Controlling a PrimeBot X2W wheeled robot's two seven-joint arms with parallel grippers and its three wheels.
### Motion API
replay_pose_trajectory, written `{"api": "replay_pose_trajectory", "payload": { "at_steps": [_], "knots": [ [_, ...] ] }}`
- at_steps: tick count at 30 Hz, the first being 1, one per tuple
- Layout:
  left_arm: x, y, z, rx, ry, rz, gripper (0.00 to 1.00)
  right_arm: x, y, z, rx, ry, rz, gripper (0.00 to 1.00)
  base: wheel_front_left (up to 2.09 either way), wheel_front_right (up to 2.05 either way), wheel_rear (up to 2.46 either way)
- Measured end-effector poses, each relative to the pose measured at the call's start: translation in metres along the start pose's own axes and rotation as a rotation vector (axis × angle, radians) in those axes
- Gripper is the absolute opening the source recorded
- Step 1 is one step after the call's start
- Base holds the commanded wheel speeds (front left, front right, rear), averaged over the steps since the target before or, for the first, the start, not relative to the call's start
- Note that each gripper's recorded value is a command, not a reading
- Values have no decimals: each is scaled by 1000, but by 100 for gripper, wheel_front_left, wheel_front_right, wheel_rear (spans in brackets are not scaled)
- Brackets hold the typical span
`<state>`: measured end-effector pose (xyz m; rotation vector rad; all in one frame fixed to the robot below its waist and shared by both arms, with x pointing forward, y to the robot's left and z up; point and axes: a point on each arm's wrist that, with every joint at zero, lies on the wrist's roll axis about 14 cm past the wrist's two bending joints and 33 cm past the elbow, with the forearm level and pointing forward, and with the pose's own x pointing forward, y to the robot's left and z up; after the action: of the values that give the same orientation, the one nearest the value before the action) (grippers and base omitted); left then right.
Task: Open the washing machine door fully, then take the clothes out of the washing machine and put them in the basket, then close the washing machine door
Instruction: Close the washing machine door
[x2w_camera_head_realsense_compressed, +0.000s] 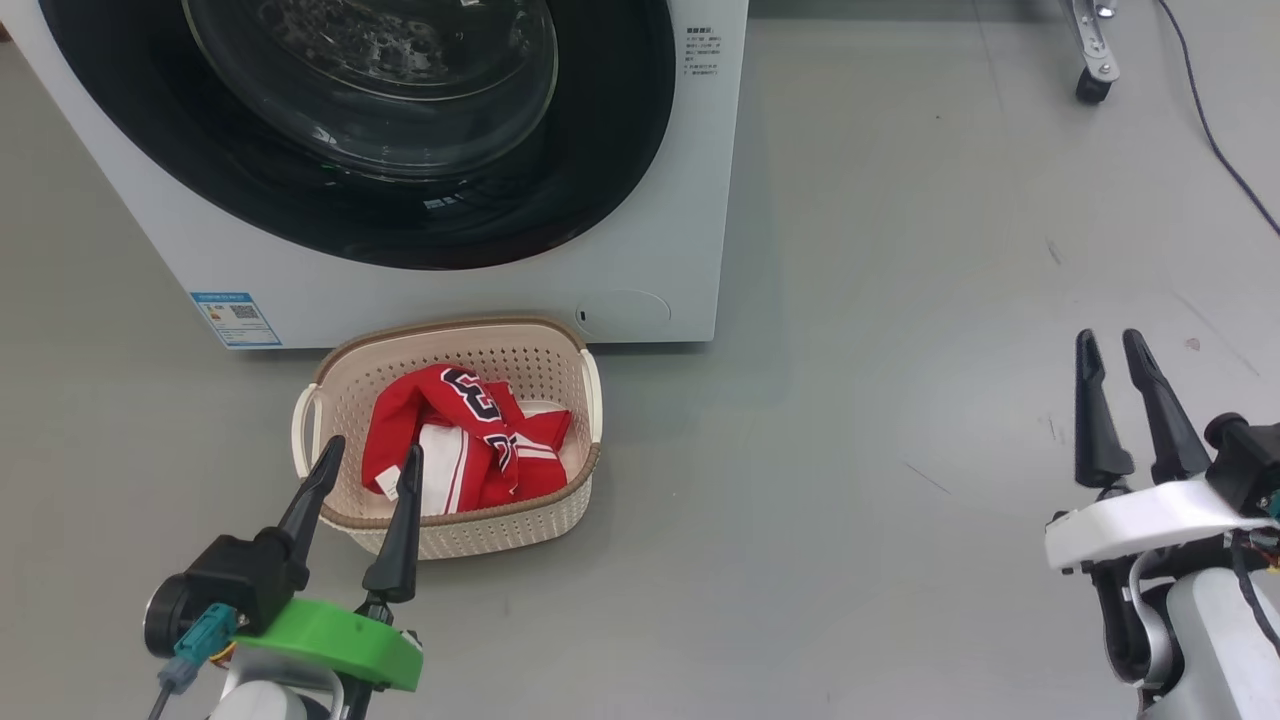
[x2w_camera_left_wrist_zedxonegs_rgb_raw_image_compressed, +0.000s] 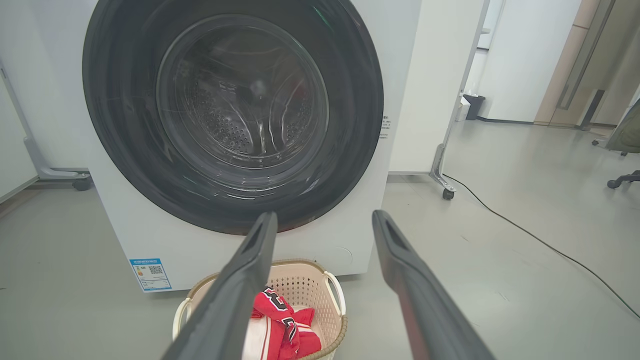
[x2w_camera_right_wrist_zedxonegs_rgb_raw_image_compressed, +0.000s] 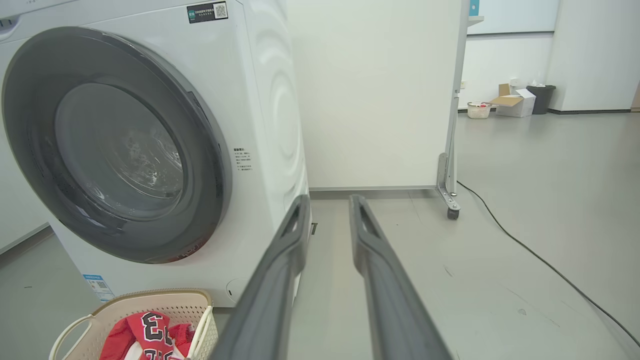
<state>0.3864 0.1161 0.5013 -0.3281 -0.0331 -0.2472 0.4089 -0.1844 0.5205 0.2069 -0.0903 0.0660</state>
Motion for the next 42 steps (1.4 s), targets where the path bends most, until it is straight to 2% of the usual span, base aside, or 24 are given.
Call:
{"api": "replay_pose_trajectory", "payload": {
  "at_steps": [9, 23, 42],
  "knots": [
    [2, -10, 16, 8, -53, -22, 100, -27, -8, -1, 7, 5, -37, 100, 0, 0, 0],
    [-3, -1, 8, 3, -32, 14, 100, -37, -7, 4, 6, -14, -44, 100, 0, 0, 0],
    [-7, -4, 1, -14, -10, 10, 100, -41, -5, 8, 7, -32, -41, 100, 0, 0, 0]
  ]
}}
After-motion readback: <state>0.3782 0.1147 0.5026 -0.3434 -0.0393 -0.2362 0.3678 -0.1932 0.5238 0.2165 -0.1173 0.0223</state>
